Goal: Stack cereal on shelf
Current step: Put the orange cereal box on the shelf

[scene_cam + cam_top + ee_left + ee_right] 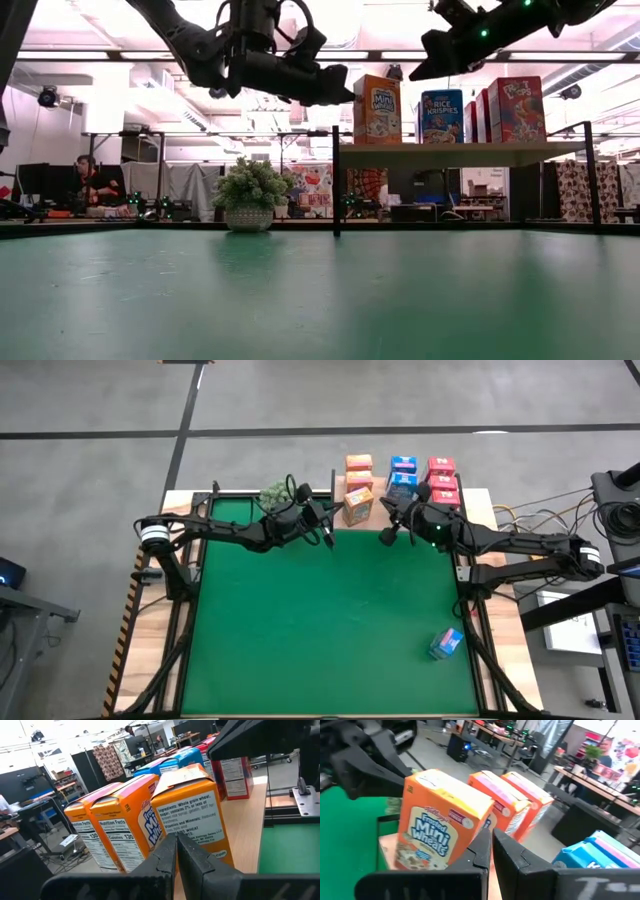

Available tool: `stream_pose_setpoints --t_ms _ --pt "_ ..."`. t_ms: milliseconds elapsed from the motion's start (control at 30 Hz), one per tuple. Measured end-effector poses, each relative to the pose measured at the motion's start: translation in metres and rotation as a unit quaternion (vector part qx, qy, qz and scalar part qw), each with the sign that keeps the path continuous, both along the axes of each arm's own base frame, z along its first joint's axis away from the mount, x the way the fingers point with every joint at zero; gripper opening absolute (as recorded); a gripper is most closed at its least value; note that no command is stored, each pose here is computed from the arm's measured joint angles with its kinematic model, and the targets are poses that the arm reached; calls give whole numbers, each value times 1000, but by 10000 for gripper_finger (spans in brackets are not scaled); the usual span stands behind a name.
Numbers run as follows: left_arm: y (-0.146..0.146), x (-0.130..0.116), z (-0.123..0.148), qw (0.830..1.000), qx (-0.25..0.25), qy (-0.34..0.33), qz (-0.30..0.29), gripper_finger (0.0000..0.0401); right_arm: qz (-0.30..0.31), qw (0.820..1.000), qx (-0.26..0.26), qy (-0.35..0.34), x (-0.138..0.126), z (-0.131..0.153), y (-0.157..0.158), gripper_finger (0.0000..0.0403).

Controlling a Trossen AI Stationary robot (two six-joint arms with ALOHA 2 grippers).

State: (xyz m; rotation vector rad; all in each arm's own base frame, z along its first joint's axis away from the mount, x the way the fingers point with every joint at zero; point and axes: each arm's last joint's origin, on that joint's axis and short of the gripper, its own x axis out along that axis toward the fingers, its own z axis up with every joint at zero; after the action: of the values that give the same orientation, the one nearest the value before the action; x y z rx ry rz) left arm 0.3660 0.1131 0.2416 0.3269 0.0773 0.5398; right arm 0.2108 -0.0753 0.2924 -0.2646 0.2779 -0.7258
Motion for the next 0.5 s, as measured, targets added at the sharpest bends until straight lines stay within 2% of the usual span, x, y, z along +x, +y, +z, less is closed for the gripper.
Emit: stream_pose_setpoints --t_ms 300,500 --pt "-5 2 0 1000 -2 0 -7 0 -21 999 -2 27 5 -8 -13 9" --pt "-8 2 0 1000 -2 1 -11 0 -14 999 -9 44 15 -7 -16 9"
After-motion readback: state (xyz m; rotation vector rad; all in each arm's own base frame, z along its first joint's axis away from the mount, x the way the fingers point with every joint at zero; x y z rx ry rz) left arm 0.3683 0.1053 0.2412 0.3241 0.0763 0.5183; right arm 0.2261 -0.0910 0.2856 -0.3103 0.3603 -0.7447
